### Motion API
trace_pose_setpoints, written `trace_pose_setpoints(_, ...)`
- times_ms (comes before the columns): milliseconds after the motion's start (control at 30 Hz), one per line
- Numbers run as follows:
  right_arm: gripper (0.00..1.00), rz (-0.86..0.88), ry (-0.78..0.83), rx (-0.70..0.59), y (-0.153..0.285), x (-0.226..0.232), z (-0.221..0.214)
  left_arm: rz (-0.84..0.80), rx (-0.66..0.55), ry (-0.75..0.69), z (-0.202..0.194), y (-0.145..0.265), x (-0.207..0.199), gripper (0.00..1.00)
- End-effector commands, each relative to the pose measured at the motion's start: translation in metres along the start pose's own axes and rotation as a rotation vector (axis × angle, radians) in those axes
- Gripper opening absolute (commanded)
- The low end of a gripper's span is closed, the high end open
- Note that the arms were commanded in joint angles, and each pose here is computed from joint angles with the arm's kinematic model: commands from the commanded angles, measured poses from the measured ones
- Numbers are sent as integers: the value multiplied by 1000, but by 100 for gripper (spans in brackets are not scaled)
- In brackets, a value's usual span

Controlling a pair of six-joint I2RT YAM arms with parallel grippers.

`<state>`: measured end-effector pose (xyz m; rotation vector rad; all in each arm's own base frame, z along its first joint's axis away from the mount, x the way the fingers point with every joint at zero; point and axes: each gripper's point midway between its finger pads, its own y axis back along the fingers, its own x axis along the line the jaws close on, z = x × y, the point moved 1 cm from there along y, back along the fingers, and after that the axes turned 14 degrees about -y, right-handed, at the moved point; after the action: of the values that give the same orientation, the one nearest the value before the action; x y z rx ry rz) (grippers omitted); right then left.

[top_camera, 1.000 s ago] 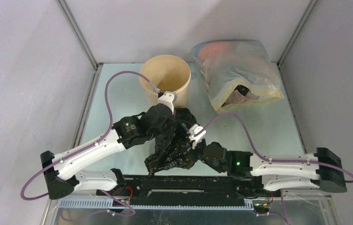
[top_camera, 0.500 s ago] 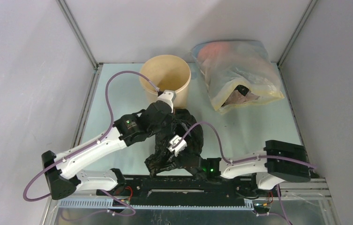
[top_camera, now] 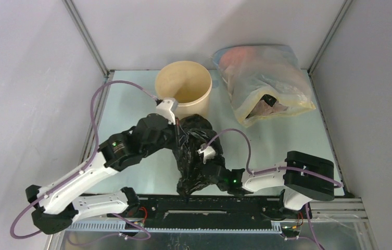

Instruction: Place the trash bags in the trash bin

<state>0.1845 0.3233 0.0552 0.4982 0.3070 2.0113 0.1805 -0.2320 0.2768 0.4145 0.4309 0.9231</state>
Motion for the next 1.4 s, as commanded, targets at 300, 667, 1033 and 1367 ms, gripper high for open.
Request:
trace_pose_setpoints(300, 0, -112, 31, 17, 11, -25, -11, -48, -138, 62, 52, 47, -6, 0)
trace_pose_setpoints(667, 0, 44, 11, -14, 22, 15, 35, -217, -38, 96, 27, 1, -47, 0)
trace_pose_setpoints(1033, 0, 128, -116, 13, -6, 16, 54, -364, -86, 170, 39, 14, -72, 0)
trace_pose_setpoints(1367, 0, 193, -197, 64, -14, 23, 39, -422, -118, 190, 48, 19, -81, 0)
